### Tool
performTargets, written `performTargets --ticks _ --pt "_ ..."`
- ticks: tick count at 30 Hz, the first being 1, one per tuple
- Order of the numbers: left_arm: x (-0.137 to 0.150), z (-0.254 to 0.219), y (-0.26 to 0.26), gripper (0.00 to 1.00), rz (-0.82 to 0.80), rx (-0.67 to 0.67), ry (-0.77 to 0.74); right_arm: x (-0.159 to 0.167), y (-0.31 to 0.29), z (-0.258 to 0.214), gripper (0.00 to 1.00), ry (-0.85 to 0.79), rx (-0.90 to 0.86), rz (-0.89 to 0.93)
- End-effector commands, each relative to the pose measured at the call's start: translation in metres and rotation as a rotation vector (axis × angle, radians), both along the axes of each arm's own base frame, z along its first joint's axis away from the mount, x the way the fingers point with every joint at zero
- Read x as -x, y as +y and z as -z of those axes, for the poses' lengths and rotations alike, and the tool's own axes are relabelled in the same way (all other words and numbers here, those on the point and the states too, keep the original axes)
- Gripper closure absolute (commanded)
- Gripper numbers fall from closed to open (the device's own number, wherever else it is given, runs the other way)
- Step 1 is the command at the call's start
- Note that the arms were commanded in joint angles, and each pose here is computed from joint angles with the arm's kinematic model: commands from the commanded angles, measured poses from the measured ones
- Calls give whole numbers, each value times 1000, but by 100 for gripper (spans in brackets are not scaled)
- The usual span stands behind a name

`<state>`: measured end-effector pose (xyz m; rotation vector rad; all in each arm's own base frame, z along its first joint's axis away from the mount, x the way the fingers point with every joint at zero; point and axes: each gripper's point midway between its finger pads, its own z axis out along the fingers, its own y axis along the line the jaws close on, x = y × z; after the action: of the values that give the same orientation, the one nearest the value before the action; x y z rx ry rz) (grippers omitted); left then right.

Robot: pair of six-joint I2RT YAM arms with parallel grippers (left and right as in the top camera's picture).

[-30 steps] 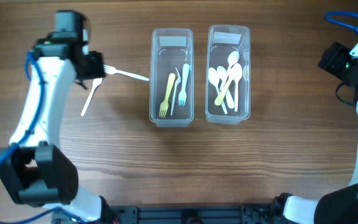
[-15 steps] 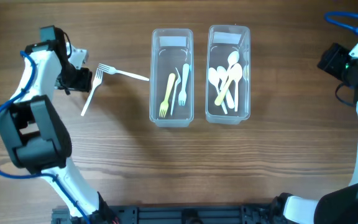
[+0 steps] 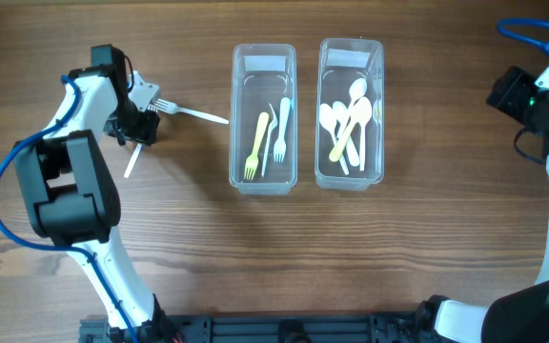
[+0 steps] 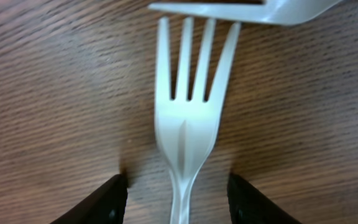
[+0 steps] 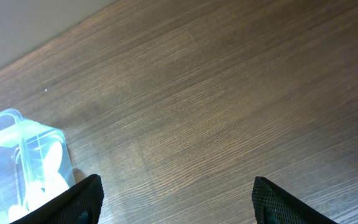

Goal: Pack container
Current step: 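Place the second white fork into the left container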

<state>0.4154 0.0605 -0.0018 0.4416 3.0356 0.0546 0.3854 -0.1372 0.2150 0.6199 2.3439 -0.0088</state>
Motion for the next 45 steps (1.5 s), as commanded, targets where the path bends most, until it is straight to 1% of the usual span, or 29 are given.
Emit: performTargets --ticks 1,3,4,5,6,7,11,14,16,18,21,22,23,24,28,31,34,37,40,43,45 --pt "7 17 3 51 19 -10 45 1 -7 -3 23 0 18 32" --pt "8 22 3 54 20 -8 53 2 -8 -3 23 3 26 39" --pt "7 23 3 57 20 -8 53 2 -9 -3 23 3 28 40" --pt "7 24 3 65 20 -8 52 2 -8 -3 23 3 27 39" --pt "5 24 3 78 20 -9 47 2 -8 -3 23 3 27 39" --pt "5 24 3 83 20 -9 44 2 -8 -3 23 3 27 39" --pt "10 24 2 96 17 -6 67 2 -8 -3 23 3 27 39" --pt "24 23 -3 96 -11 3 122 2 -8 -3 23 3 26 39" --pt "30 15 -4 96 -79 6 142 2 -8 -3 23 3 26 39" --pt "29 -1 -5 96 -130 5 130 2 -8 -3 23 3 26 40" --pt "22 -43 -14 96 -183 5 64 2 -8 -3 23 2 26 40" --pt "17 -75 -25 96 -224 10 -2 2 -8 -3 23 2 26 40" --pt "16 -92 -34 96 -239 15 -42 2 -8 -3 23 3 26 40" --pt "14 -107 -46 96 -217 26 -83 2 -8 -3 23 2 27 40" --pt "16 -153 -100 96 -168 76 -203 2 -8 -3 23 3 26 40" --pt "20 -173 -158 96 -229 155 -268 2 -8 -3 23 2 26 40" --pt "24 -173 -220 96 -248 231 -287 2 -8 -3 23 2 26 40" --pt "24 -164 -267 96 -155 250 -318 2 -8 -3 23 3 26 40" --pt "20 -140 -283 96 -123 216 -308 2 -8 -3 23 5 25 39" --pt "15 -96 -284 92 -153 169 -236 3 -8 -2 23 8 24 40" --pt "15 -75 -281 92 -160 141 -197 3 -8 -2 23 9 23 40"
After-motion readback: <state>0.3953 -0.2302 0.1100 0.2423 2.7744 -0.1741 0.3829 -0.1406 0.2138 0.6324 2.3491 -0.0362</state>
